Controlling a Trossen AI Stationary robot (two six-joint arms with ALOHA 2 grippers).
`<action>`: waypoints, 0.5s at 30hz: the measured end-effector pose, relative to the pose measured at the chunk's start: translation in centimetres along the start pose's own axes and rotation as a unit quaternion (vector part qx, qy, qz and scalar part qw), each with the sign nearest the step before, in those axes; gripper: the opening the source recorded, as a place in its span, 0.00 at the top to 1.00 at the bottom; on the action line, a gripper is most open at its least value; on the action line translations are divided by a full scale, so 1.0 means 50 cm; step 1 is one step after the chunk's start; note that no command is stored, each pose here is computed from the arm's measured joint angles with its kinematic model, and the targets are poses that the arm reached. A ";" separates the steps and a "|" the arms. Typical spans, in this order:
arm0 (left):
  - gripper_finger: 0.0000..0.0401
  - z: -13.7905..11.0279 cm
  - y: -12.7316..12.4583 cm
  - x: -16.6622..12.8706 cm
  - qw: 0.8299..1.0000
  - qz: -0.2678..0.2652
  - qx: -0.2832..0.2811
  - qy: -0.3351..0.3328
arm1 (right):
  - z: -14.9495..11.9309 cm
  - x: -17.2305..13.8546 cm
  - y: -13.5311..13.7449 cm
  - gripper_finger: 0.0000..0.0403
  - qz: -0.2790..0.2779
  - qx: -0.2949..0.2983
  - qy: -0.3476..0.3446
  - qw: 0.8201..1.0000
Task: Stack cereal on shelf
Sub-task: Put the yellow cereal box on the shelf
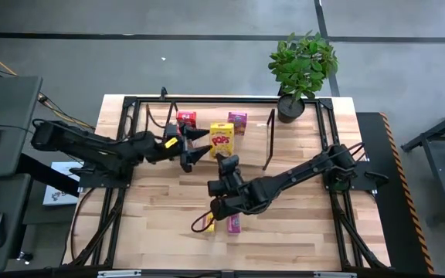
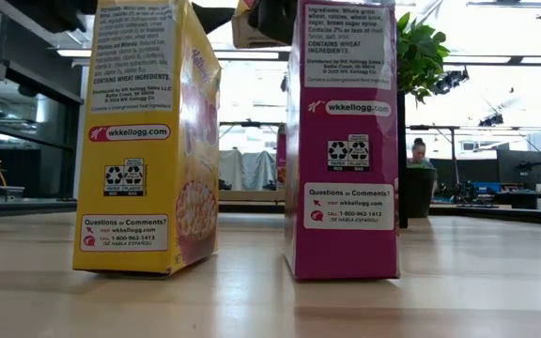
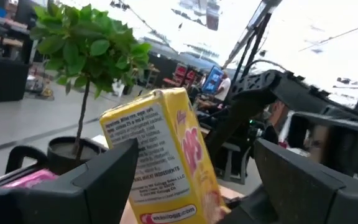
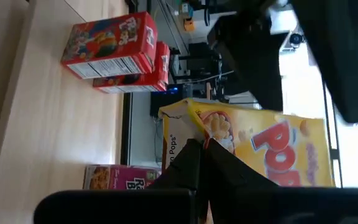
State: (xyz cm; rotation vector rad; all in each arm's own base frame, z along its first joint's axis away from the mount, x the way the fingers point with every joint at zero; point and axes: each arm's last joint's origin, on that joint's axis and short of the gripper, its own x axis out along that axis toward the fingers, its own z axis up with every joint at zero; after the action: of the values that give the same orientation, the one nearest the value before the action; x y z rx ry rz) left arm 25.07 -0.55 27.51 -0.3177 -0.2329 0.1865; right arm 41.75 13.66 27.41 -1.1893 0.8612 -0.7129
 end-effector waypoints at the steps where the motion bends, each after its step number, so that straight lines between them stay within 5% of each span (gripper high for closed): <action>1: 0.22 -0.001 0.002 0.002 1.000 0.004 -0.001 0.007 | 0.001 0.000 -0.001 1.00 0.000 -0.003 -0.002 1.000; 15: 0.22 0.013 0.002 -0.011 1.000 0.006 0.000 0.026 | 0.014 -0.031 -0.001 1.00 -0.018 -0.047 -0.015 0.999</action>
State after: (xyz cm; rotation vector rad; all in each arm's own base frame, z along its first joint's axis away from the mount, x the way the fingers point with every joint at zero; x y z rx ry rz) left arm 24.37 -0.36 27.98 -0.3227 -0.1805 0.1893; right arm 41.59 15.32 27.86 -1.2998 0.8587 -0.6887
